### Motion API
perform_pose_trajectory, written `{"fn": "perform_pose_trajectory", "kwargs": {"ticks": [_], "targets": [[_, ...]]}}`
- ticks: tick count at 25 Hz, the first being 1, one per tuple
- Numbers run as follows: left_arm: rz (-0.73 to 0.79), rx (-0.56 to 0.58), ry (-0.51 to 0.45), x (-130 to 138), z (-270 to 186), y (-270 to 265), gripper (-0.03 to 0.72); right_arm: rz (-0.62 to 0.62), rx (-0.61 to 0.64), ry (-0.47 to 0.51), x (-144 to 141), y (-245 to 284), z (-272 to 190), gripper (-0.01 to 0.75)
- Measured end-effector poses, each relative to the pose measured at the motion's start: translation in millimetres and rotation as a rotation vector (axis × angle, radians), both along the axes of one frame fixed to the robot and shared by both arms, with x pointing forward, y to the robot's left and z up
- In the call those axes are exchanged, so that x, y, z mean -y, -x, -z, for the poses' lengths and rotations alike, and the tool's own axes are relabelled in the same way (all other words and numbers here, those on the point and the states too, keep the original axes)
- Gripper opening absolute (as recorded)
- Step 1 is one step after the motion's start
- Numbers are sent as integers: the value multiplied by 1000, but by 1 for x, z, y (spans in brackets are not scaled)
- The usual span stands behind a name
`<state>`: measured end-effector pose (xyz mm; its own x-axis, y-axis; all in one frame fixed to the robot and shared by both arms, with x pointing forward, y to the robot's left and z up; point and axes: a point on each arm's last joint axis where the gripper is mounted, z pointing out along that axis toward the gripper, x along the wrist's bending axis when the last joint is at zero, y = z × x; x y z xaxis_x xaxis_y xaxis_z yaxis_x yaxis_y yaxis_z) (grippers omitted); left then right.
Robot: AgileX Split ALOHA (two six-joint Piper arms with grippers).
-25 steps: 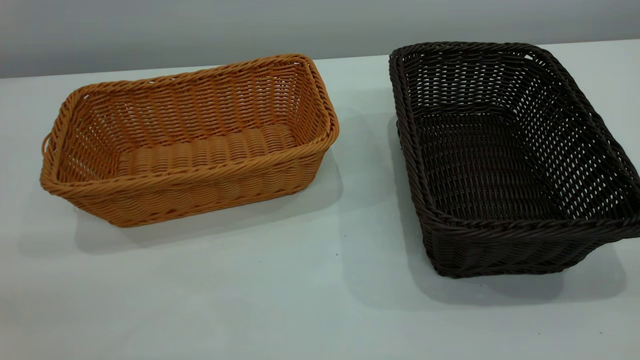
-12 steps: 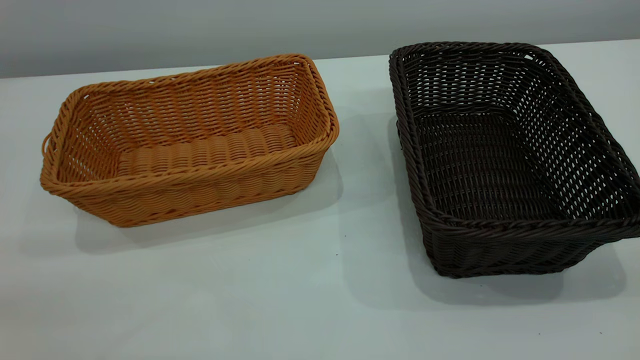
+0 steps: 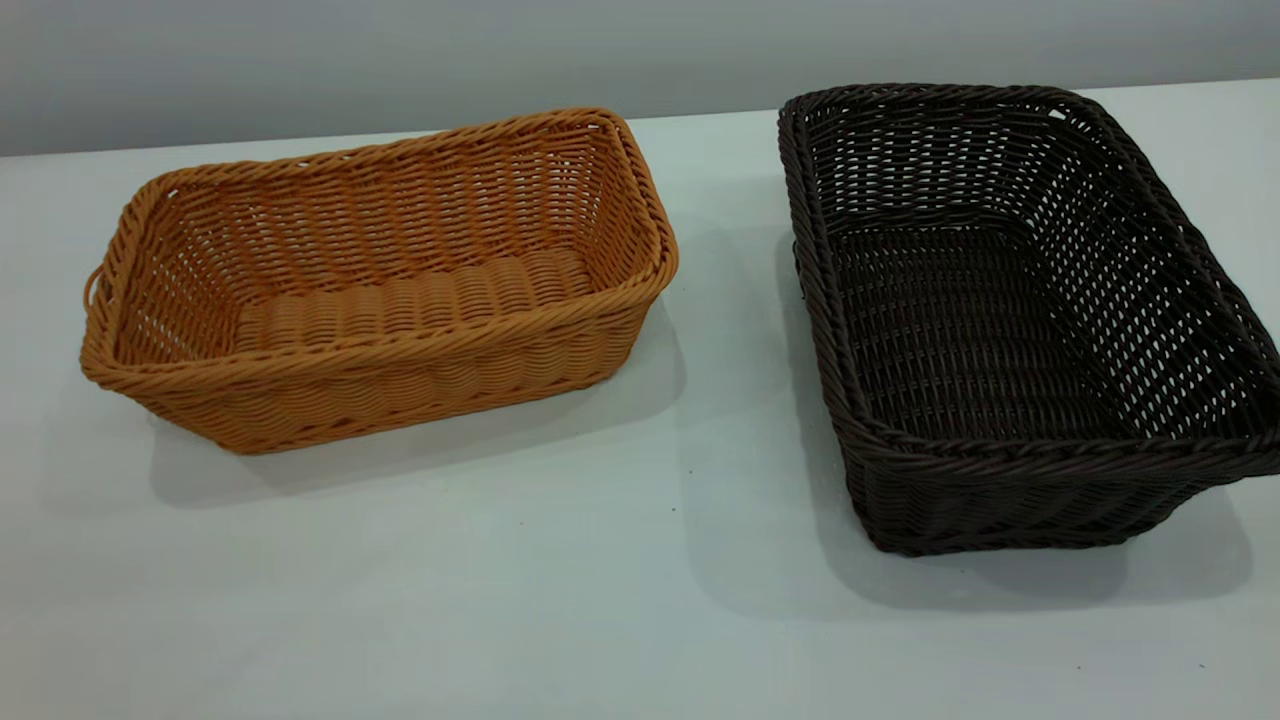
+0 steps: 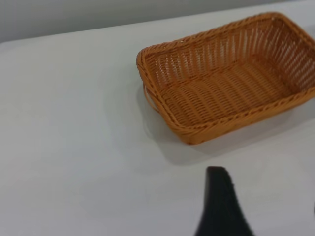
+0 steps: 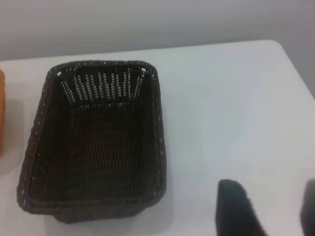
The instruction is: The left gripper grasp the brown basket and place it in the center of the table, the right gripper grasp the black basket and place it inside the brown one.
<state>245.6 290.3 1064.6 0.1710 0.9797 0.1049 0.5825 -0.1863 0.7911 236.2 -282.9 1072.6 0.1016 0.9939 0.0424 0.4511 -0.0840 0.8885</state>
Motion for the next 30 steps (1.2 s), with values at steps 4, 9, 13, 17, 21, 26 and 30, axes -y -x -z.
{"fn": "perform_pose_trajectory", "kwargs": {"ticks": [4, 9, 13, 17, 21, 26, 30], "targets": [[63, -28, -77, -1, -18, -12, 429, -17, -32, -63, -1, -9, -16, 372], [160, -60, -172, -2, -44, -34, 432, -105, -79, -164, -6, -33, -38, 384], [165, -115, -193, -5, -56, -55, 432, -127, -74, -222, -3, -61, -45, 387], [235, -194, -213, -2, -53, -77, 434, -130, -98, -234, 4, -86, -44, 387], [322, -286, -240, 2, -43, -99, 434, -155, -158, -297, 4, -105, -39, 387], [452, -357, -315, 6, -30, -126, 435, -147, -213, -399, 5, -121, -33, 387], [504, -382, -345, 8, -21, -144, 435, -70, -216, -495, 8, -129, -28, 387]]}}
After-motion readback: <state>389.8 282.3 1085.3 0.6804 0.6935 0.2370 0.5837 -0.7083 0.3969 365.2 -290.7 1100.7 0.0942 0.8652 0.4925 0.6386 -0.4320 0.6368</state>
